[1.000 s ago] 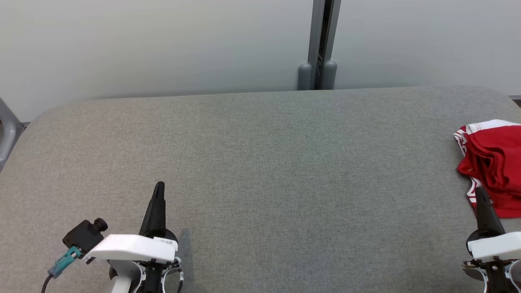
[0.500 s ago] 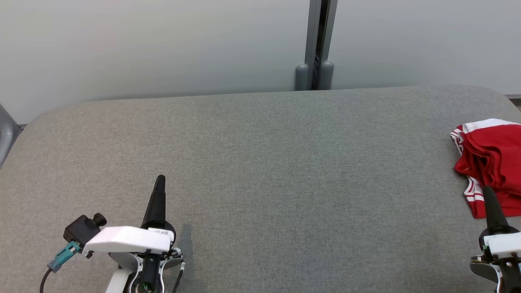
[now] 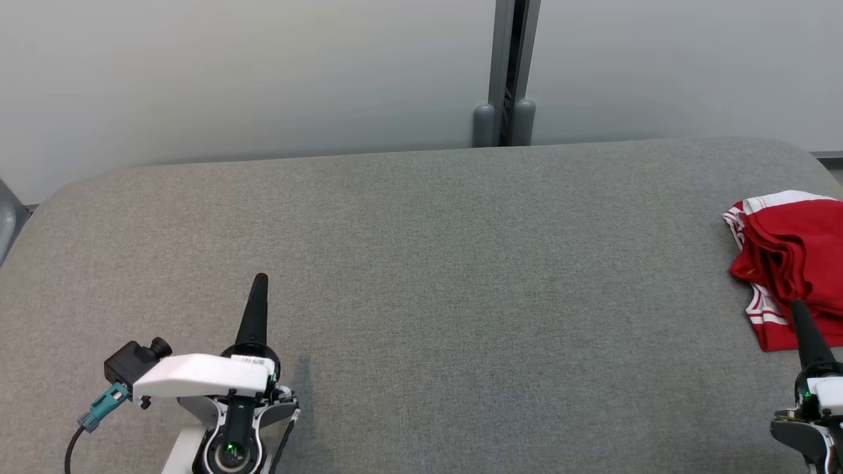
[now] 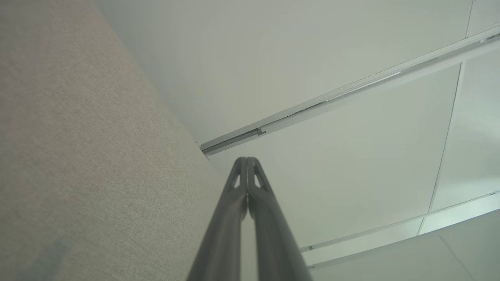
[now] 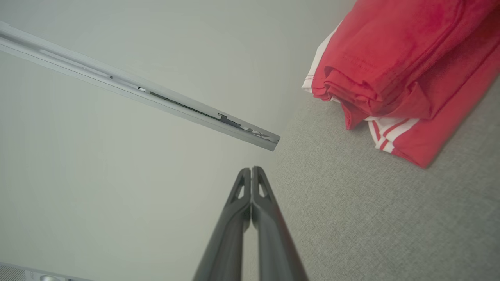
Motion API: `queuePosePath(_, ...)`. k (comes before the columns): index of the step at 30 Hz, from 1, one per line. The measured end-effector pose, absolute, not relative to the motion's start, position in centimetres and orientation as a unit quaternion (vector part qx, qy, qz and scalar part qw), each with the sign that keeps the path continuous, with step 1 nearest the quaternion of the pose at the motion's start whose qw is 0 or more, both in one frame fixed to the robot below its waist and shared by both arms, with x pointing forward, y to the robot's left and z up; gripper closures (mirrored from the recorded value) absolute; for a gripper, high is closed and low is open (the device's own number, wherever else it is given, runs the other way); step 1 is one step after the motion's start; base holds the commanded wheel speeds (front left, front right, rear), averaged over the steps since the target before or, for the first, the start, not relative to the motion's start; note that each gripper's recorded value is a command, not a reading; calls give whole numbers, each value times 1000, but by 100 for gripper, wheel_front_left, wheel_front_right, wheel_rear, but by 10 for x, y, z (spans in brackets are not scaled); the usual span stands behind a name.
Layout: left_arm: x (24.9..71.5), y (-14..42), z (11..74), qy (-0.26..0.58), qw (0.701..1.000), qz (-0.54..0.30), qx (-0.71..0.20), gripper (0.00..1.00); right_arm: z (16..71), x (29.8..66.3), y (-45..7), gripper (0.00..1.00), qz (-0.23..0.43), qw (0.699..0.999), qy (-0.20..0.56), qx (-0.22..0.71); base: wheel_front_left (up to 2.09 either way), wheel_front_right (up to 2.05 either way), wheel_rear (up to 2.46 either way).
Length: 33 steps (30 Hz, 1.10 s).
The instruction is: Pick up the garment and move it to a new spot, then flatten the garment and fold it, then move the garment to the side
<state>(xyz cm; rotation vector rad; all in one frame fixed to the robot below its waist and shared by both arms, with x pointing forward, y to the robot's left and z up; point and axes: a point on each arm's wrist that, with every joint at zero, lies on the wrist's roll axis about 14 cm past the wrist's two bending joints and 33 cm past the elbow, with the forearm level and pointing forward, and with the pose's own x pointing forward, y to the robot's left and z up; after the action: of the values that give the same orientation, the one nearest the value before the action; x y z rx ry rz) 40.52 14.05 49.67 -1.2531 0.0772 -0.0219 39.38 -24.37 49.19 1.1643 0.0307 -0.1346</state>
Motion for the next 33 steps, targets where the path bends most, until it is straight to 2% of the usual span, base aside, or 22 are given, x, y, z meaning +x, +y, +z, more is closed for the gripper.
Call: queuePosePath(33, 420, 128, 509, 43, 740, -27, -671, 100, 502, 389, -264, 100, -54, 746, -18, 663, 0, 0, 0)
